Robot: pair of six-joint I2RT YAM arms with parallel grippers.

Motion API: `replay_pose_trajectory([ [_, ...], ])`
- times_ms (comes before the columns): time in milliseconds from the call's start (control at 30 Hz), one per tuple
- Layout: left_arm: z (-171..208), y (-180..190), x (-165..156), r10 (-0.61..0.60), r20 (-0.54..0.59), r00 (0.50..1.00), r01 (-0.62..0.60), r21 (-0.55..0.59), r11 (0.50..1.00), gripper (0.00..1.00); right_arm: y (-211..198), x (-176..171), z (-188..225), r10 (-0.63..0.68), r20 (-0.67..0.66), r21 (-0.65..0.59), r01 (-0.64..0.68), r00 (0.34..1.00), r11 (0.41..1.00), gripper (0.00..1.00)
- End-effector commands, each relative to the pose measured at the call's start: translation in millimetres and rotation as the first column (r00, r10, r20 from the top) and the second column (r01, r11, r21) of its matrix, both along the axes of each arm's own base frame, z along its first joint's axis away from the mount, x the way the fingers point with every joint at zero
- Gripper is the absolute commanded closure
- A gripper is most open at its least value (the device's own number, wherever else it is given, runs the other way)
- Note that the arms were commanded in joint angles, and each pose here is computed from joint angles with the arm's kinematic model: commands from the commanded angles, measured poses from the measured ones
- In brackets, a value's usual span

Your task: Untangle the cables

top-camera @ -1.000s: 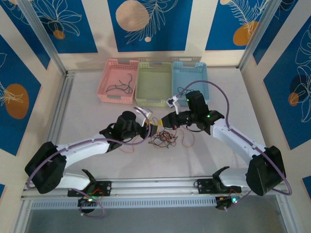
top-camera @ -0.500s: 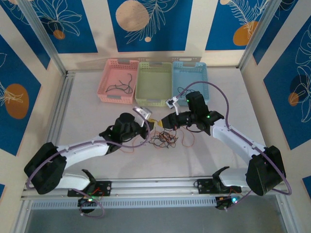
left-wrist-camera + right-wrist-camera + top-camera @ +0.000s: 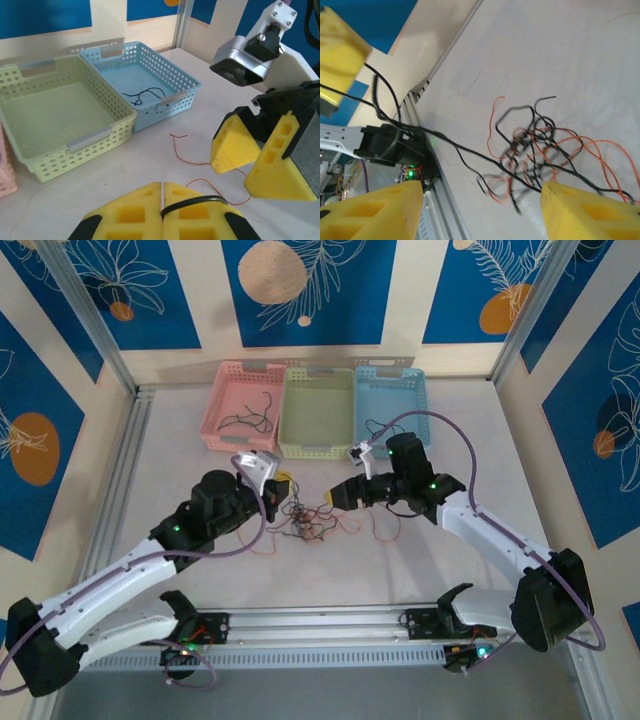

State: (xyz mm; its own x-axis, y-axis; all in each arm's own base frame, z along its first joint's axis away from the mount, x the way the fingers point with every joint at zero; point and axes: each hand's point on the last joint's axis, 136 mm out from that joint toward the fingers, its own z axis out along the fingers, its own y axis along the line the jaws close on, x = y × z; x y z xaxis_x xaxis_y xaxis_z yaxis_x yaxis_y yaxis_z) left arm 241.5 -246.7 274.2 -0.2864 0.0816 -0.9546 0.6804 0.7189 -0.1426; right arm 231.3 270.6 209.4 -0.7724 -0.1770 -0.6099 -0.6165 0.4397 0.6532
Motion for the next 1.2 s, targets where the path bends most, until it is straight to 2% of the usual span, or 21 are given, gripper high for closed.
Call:
replay_pose_trajectory([
  [0, -4.6, 13.1, -3.7, 0.033, -0.019, 0.999, -0.032, 0.072, 0.997, 1.00, 6.0, -10.7, -6.0, 0.030, 0.072, -0.060, -0.026, 0.997, 0.998, 0.35],
  [333, -2.7, 20.1, -5.6, 0.056, -0.042, 0.998, -0.052, 0.096, 0.994, 1.00, 32.8, -26.8, -16.5, 0.219, 0.263, -0.177, -0.176, 0.940, 0.968, 0.31],
  [533, 5.2, 19.7, -7.2, 0.053, -0.052, 0.997, -0.049, 0.082, 0.995, 1.00, 58.4, -45.0, -36.0, 0.382, 0.378, -0.266, -0.297, 0.843, 0.917, 0.31],
  [900, 15.0, 23.8, -13.6, 0.045, -0.052, 0.998, -0.042, 0.063, 0.997, 1.00, 81.4, -22.0, -50.0, 0.382, 0.396, -0.324, -0.262, 0.835, 0.909, 0.37],
  [1167, 21.3, 25.5, -14.4, 0.047, -0.045, 0.998, -0.044, 0.066, 0.997, 1.00, 95.8, -27.3, -54.7, 0.414, 0.377, -0.317, -0.304, 0.829, 0.898, 0.50],
])
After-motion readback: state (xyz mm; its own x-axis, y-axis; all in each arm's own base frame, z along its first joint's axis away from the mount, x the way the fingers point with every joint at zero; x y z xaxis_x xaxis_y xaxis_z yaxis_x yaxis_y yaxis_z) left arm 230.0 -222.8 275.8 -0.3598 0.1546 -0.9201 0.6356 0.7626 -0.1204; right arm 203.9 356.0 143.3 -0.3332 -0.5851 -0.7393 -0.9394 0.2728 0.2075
